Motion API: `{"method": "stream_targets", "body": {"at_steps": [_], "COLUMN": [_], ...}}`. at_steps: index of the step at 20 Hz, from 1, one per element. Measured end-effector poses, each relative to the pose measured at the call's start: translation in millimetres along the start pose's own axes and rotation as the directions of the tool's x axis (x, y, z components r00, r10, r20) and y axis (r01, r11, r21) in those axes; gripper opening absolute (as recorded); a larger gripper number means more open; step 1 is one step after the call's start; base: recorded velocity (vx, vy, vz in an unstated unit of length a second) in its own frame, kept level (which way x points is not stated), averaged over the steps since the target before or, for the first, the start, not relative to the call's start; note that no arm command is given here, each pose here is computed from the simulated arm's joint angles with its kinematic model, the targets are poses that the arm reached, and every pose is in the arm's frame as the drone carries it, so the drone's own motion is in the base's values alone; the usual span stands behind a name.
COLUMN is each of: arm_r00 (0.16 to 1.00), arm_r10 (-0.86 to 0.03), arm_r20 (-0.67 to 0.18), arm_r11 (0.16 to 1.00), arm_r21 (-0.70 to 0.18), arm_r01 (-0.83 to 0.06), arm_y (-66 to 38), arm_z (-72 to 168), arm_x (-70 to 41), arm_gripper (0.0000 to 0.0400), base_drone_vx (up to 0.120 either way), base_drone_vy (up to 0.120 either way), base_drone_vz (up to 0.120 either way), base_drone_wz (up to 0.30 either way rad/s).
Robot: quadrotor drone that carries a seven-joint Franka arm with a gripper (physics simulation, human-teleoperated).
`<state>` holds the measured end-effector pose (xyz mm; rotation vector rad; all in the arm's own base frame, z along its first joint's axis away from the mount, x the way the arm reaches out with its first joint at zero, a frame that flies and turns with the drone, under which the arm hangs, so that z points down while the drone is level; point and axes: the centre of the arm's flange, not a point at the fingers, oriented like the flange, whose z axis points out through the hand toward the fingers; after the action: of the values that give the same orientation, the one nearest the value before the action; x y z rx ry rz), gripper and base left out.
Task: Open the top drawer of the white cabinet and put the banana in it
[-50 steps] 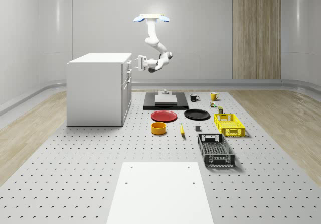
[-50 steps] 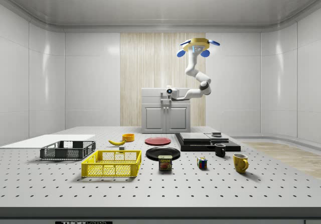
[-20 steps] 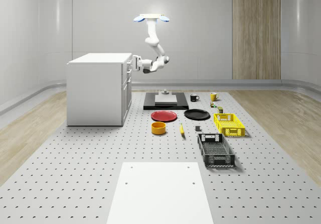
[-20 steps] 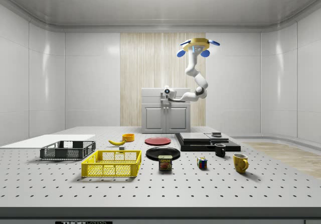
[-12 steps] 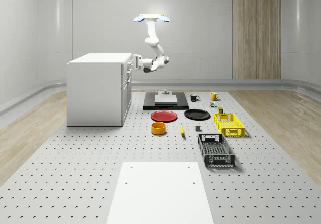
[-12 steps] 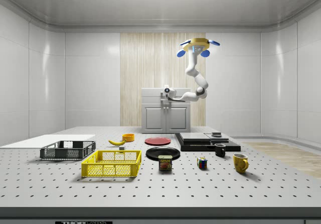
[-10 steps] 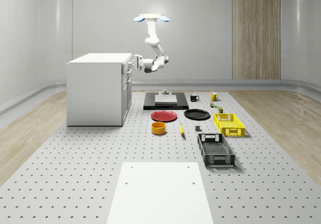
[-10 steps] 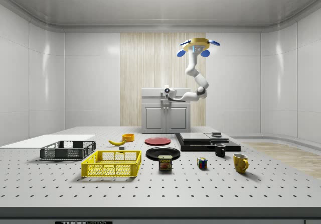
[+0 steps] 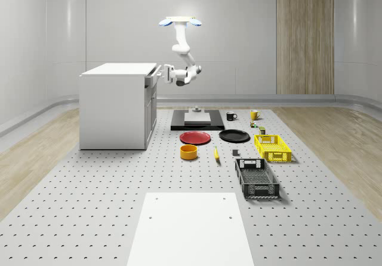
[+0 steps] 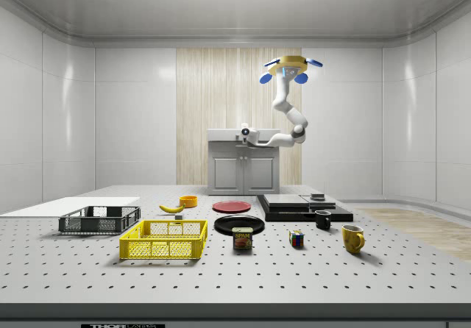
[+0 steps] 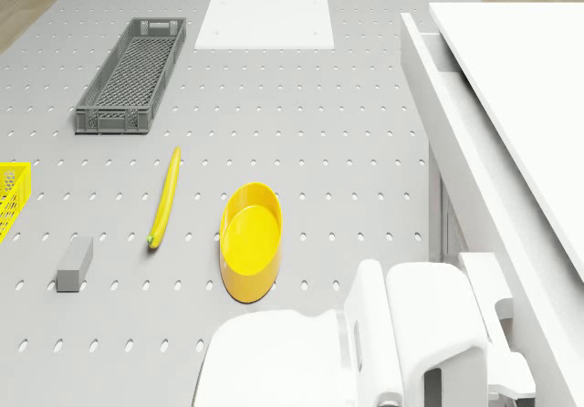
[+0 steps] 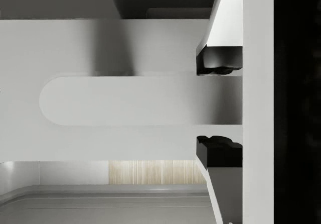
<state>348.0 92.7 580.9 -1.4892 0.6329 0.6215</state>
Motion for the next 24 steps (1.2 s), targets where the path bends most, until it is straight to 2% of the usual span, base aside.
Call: {"method": "stream_targets", "body": {"at_steps": [1, 2, 3, 4, 6, 7, 13, 14, 15, 16, 17, 19, 21, 22, 23, 24], "arm_r00": [1.000, 1.000, 1.000, 1.000, 1.000, 0.999, 1.000, 1.000, 1.000, 0.998, 0.998, 0.999, 0.999, 0.998, 1.000, 1.000], "arm_r10": [-0.028, -0.012, 0.013, 0.009, -0.005, -0.040, -0.025, -0.019, 0.016, -0.067, -0.066, -0.052, -0.042, -0.062, -0.009, 0.001], "arm_r20": [0.001, -0.002, -0.002, 0.000, 0.000, 0.001, 0.006, 0.005, -0.005, -0.016, -0.012, -0.005, -0.001, -0.001, -0.007, -0.006], "arm_r11": [1.000, 1.000, 1.000, 1.000, 1.000, 0.999, 1.000, 1.000, 1.000, 0.998, 0.998, 0.999, 0.999, 0.998, 1.000, 1.000], "arm_r21": [0.000, -0.006, -0.007, -0.005, -0.006, -0.005, 0.000, -0.001, -0.014, -0.009, -0.006, -0.002, 0.000, -0.001, -0.007, -0.006], "arm_r01": [0.028, 0.012, -0.013, -0.009, 0.005, 0.040, 0.025, 0.019, -0.016, 0.067, 0.066, 0.052, 0.042, 0.062, 0.009, -0.001], "arm_y": [2.4, 6.9, -0.6, -1.0, -0.8, 5.6, 2.2, 2.0, -2.6, 1.7, 4.2, 3.2, 2.4, 4.6, 7.3, 4.4], "arm_z": [-5, -9, -17, -23, -35, -39, -75, -81, -90, -94, -98, -110, -122, -128, -132, -139], "arm_x": [3.6, 12.3, 1.7, 0.7, 0.2, 11.1, 3.9, 3.2, -6.3, 0.9, 5.4, 3.8, 2.6, 6.3, 12.0, 6.7], "arm_gripper": [0.0157, 0.0201, 0.0180, 0.0164, 0.0164, 0.0175, 0.0130, 0.0136, 0.0220, 0.0208, 0.0185, 0.0154, 0.0139, 0.0136, 0.0220, 0.0260], "base_drone_vx": [0.000, 0.000, 0.000, 0.000, 0.000, 0.000, 0.000, 0.000, 0.000, 0.000, 0.000, 0.000, 0.000, 0.000, 0.000, 0.000], "base_drone_vy": [0.000, 0.000, 0.000, 0.000, 0.000, 0.000, 0.000, 0.000, 0.000, 0.000, 0.000, 0.000, 0.000, 0.000, 0.000, 0.080], "base_drone_vz": [0.000, 0.000, 0.000, 0.000, 0.000, 0.000, 0.000, 0.000, 0.000, 0.000, 0.000, 0.000, 0.000, 0.000, 0.000, 0.000], "base_drone_wz": [0.000, 0.000, 0.000, 0.000, 0.000, 0.000, 0.000, 0.000, 0.000, 0.000, 0.000, 0.000, 0.000, 0.000, 0.000, 0.000]}}
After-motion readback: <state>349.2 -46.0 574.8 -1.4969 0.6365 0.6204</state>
